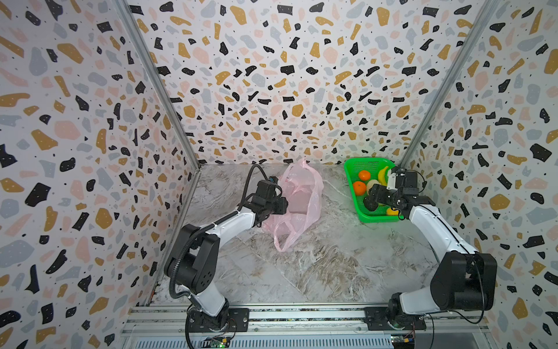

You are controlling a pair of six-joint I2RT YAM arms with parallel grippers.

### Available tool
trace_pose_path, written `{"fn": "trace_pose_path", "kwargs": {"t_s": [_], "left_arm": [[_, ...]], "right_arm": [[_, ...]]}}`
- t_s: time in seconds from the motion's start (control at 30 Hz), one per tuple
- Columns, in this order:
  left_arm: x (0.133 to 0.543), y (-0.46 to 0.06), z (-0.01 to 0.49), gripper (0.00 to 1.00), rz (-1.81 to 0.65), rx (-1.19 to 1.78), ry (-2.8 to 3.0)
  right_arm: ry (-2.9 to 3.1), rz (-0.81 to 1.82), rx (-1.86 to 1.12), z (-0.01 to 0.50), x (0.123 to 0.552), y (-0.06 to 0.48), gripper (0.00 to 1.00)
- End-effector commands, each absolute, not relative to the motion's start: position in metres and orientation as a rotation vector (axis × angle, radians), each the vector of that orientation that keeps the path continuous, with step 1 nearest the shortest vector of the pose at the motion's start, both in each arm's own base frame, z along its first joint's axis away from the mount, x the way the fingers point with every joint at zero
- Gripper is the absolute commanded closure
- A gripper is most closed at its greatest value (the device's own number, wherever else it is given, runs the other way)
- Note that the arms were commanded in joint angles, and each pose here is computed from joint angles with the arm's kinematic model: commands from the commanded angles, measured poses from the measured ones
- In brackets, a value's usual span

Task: Untie the knot of the plastic bag and take out the fruit
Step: Move the plastic bag to the top-center of the table, then reset both arms

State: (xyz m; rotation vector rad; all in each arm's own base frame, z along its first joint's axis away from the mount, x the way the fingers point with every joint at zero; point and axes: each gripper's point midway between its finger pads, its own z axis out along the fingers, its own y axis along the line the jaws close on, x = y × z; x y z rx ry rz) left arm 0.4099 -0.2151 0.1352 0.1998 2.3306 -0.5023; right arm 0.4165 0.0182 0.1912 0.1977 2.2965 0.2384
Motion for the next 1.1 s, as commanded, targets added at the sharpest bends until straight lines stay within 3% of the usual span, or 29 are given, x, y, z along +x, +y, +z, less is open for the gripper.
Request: {"fn": "trace_pose_path", "kwargs": {"t_s": [0.0, 0.07, 0.13, 0.33, 0.6, 1.07], "left_arm": [[0.415, -0.204, 0.181, 0.27, -0.449, 0.207, 2.19], [0.407, -0.197, 0.195, 0.18, -0.43, 0.217, 2.149], [0.399, -0.19, 0.213, 0.0, -0.408, 0.217, 2.095], [0.369, -0.147, 0.257, 0.0, -0.267, 0.149, 1.975], [0.349, -0.07, 0.254, 0.0, 0.068, -0.037, 1.81], [0.331, 0.027, 0.174, 0.0, 0.354, -0.22, 1.688]], "right_arm": [[2.265, 0.268, 0.143, 0.201, 0.409, 0.027, 0.14], [2.255, 0.274, 0.126, 0.2, 0.407, 0.029, 0.12], [2.236, 0.283, 0.114, 0.202, 0.405, 0.031, 0.09], [2.174, 0.304, 0.025, 0.206, 0.4, 0.047, 0.0], [2.015, 0.188, -0.045, 0.183, 0.383, 0.043, 0.01], [1.782, 0.03, -0.228, 0.151, 0.377, 0.038, 0.01]]}}
